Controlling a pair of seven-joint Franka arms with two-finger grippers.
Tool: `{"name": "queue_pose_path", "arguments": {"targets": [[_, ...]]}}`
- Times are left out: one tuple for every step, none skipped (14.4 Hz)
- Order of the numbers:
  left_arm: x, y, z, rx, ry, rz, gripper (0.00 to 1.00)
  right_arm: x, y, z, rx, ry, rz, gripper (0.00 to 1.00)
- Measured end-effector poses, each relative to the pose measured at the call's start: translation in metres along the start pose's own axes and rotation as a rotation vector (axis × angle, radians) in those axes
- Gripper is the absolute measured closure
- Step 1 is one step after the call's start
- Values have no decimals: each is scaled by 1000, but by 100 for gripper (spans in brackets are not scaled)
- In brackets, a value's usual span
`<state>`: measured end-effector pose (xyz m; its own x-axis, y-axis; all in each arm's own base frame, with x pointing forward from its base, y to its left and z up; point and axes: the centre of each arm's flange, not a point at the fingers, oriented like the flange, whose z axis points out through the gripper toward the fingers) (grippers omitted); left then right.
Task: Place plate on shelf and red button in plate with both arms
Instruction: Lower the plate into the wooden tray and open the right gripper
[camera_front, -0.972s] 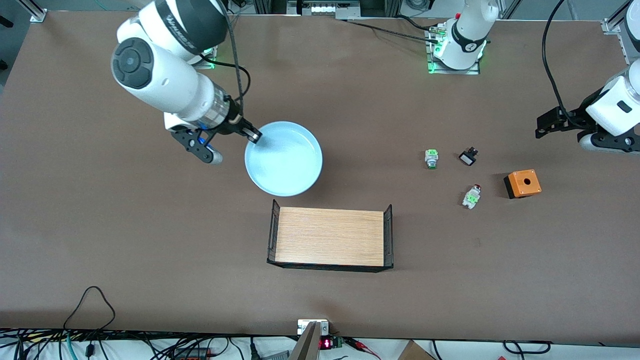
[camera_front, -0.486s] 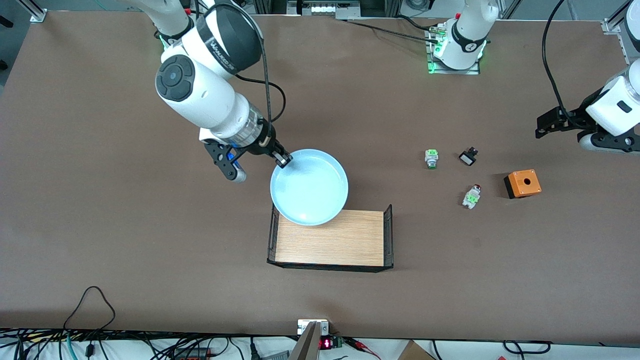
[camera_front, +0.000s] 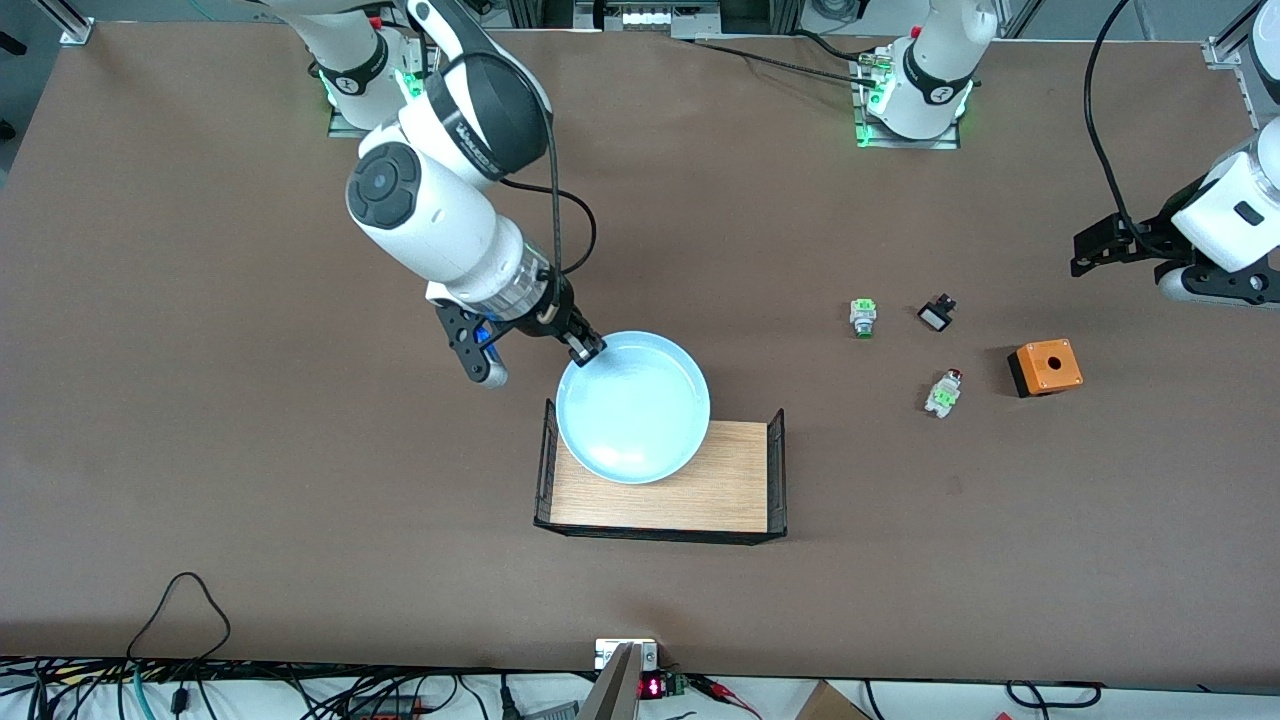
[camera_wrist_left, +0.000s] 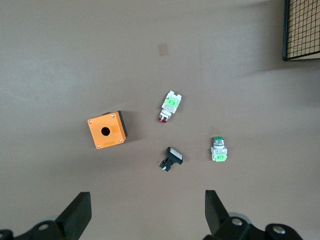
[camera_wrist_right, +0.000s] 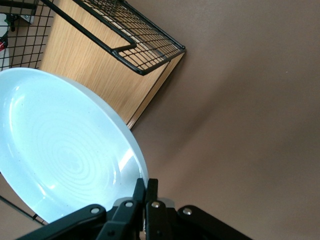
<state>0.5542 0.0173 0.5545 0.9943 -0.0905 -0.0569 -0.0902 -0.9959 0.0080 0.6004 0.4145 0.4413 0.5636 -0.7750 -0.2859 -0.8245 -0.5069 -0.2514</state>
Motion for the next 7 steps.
{"name": "queue_pose_path", "arguments": {"targets": [[0,0,0,0,0,0,0,0,-1,4,2,0,1,97],[0,0,0,0,0,0,0,1,-2,5,7,1,2,97],[0,0,0,0,0,0,0,2,-3,6,12,2,3,97],[0,0,0,0,0,0,0,3,-4,7,17,4,5,97],[0,0,0,0,0,0,0,4,-5,8,21,4,5,97],[0,0,0,0,0,0,0,4,-7,10,24,4,5,97],[0,0,0,0,0,0,0,5,-9,13,27,4,6,97]]}}
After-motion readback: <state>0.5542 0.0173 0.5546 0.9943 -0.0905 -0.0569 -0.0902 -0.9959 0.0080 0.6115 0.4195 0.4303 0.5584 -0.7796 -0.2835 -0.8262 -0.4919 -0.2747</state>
